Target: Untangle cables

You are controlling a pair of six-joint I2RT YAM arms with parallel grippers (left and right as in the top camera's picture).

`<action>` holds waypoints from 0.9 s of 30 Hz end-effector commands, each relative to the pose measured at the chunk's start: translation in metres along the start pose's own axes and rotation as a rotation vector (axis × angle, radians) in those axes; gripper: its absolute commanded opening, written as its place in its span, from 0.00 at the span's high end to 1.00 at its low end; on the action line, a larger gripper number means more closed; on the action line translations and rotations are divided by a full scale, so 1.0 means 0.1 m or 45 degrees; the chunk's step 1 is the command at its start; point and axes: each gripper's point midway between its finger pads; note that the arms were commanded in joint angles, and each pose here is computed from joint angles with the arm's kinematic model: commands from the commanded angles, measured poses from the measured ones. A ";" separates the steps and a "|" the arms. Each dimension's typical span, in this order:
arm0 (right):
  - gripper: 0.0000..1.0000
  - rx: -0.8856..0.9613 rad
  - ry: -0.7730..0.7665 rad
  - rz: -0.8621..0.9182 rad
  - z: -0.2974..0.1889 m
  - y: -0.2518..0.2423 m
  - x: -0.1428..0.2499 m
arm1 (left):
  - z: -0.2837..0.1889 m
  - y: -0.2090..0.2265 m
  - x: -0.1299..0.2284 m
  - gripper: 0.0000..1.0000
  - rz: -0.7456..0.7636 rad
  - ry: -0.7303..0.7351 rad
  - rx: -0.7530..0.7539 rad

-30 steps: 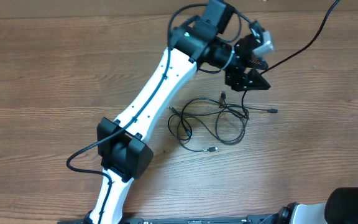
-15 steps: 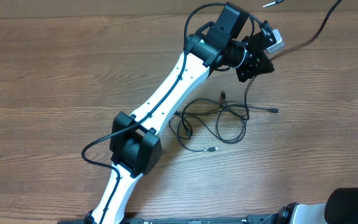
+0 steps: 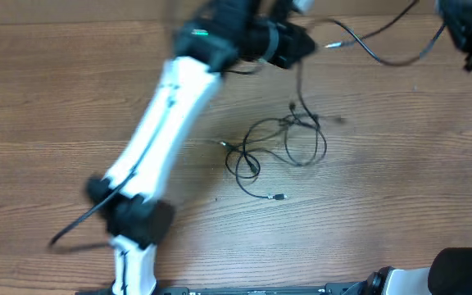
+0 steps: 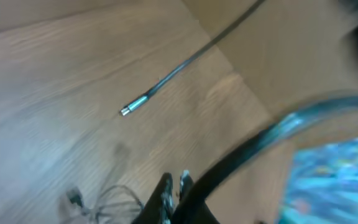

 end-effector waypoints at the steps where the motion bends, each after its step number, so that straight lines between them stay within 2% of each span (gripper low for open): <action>1: 0.88 0.260 -0.155 -0.344 0.00 -0.35 -0.14 | -0.92 -0.42 -0.19 0.96 -0.123 -0.160 0.007; 2: 0.85 0.331 -0.137 -0.369 0.03 -0.47 -0.08 | -1.07 -0.44 -0.19 0.96 -0.125 -0.179 -0.001; 4: 0.62 0.419 -0.073 -0.442 0.08 -0.62 0.06 | -1.37 -0.53 -0.23 0.96 -0.099 -0.240 0.012; 6: 0.43 0.461 -0.009 -0.489 0.13 -0.69 0.20 | -1.60 -0.60 -0.29 0.96 -0.069 -0.303 0.025; 9: 0.25 0.545 0.071 -0.503 0.19 -0.83 0.40 | -1.94 -0.62 -0.40 0.96 -0.044 -0.419 -0.002; 13: 0.23 0.624 0.189 -0.522 0.29 -0.95 0.71 | -2.14 -0.49 -0.43 0.96 -0.114 -0.470 -0.046; 16: 0.23 0.617 0.337 -0.634 0.43 -0.95 1.05 | -2.16 -0.37 -0.44 0.96 -0.147 -0.469 -0.074; 21: 0.17 0.541 0.701 -0.899 0.64 -1.04 1.83 | -2.22 -0.23 -0.46 0.96 -0.179 -0.475 -0.088; 27: 0.17 0.348 1.000 -1.083 0.85 -1.32 2.49 | -2.28 -0.26 -0.44 0.96 -0.181 -0.457 -0.020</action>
Point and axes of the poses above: each gripper's point midway between its finger pads, its own z axis out along the fingers, its own y axis along the line the jaws close on, x = y × z, and after that the axes turned 4 degrees about -z, right-handed
